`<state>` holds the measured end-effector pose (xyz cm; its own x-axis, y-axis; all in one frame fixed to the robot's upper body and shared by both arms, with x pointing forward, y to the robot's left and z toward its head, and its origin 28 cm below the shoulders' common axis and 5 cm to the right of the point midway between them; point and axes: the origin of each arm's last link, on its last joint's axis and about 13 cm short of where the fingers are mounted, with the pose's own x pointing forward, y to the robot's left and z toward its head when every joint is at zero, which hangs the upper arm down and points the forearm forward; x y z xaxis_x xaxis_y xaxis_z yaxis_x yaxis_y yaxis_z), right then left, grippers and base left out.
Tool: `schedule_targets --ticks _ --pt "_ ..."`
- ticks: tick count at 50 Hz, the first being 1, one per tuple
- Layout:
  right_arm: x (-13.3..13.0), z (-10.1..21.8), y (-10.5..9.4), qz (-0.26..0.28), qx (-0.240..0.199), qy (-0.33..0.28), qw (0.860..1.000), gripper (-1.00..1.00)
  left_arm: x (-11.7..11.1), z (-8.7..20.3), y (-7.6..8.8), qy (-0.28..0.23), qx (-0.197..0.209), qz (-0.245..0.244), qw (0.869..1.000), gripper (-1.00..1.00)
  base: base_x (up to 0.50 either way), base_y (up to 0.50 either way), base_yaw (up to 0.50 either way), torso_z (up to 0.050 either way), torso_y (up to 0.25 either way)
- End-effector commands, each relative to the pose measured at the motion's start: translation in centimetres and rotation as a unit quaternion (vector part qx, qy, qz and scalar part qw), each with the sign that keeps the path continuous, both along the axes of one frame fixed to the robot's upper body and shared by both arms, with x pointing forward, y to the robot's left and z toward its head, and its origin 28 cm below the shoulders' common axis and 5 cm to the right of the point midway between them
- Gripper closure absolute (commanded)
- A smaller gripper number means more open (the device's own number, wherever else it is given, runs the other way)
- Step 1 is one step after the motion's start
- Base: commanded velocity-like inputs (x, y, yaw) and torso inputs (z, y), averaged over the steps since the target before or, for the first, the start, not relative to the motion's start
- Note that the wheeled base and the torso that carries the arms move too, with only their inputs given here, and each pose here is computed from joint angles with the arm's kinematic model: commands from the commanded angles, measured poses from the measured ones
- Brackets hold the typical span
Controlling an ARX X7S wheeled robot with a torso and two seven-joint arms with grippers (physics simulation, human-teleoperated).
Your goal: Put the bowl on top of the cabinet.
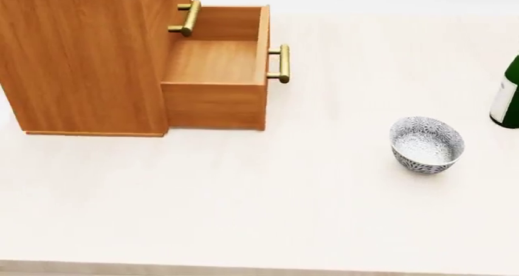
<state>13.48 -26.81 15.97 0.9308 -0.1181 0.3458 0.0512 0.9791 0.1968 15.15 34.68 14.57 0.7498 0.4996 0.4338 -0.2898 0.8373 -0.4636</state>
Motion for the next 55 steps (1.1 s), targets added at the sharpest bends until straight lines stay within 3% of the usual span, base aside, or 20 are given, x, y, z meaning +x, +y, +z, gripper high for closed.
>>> schedule_targets --ticks 1,30,47,55 --pt "0.19 -0.22 0.25 0.008 -0.002 0.005 1.000 -1.00 -0.02 0.01 -0.12 0.001 0.001 -0.003 1.000 -1.00 0.00 0.50 0.00 0.000 0.000" --pt "0.58 -0.53 0.21 -0.006 -0.005 0.020 1.000 -1.00 0.00 -0.05 -0.09 0.002 0.000 -0.009 1.000 -1.00 0.00 0.47 0.00 0.000 0.000" --pt "0.69 -0.50 0.20 -0.001 0.007 0.027 1.000 -1.00 0.02 -0.16 -0.01 0.003 0.000 -0.011 1.000 -1.00 0.00 0.00 0.00 0.000 0.000" --pt "0.59 -0.59 0.13 0.004 0.014 0.027 1.000 -1.00 0.02 -0.17 -0.08 0.003 0.001 -0.012 1.000 -1.00 0.43 0.00 0.00 0.000 0.000"
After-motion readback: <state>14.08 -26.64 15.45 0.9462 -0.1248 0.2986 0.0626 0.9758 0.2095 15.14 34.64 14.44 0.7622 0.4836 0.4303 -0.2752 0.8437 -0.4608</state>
